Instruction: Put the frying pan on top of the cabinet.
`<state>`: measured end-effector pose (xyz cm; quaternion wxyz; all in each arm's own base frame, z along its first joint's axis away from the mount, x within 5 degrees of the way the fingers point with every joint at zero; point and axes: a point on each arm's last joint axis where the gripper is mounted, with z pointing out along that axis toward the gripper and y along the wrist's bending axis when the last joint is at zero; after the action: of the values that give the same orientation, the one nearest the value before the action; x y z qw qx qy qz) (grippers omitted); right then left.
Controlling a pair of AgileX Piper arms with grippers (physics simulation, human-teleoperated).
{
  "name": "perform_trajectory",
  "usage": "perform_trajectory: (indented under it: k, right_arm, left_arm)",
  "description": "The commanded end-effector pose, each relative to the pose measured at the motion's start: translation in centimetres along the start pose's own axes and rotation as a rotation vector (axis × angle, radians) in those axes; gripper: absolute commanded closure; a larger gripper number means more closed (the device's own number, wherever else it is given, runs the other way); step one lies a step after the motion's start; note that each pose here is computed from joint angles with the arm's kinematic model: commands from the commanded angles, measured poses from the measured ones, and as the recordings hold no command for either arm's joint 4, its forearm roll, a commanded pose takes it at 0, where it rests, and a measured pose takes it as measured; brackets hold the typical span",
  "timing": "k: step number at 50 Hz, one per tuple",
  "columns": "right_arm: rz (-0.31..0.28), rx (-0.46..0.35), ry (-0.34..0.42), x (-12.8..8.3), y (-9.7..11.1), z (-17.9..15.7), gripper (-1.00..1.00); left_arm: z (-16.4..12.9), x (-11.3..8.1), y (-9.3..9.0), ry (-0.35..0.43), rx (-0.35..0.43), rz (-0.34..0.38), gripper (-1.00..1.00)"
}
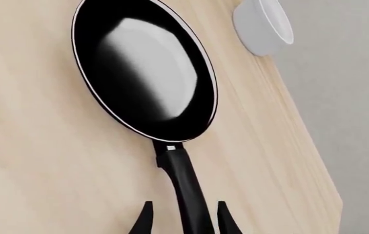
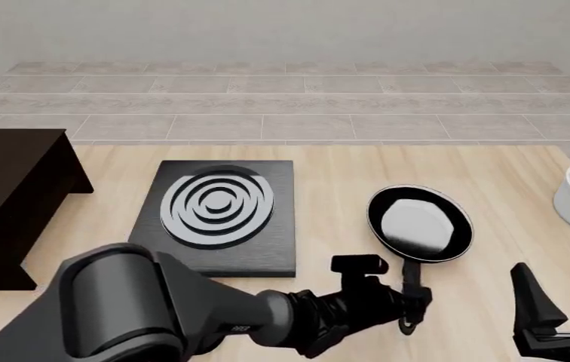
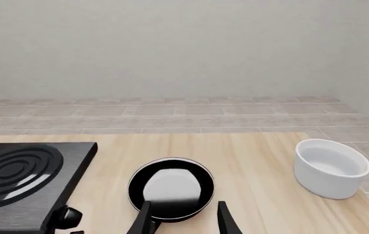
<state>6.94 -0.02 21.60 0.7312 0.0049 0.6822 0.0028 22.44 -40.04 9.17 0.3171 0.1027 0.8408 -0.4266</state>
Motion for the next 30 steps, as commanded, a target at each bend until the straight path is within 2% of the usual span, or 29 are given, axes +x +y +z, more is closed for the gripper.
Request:
perform_trajectory:
  k: [1,30]
  right_arm:
    - [0.003,0.001,0.001,0.0,-0.01,0.03,-1.0]
    - [0.008,0.005,0.004,0.0,-0.03,0.14,-1.0]
  left_arm:
    - [0.81,1.82,0.57,0.046,-0.016,-0.07,-1.0]
    - [1.64,2.61,0.74,0.053,-0.012,-0.081,-1.0]
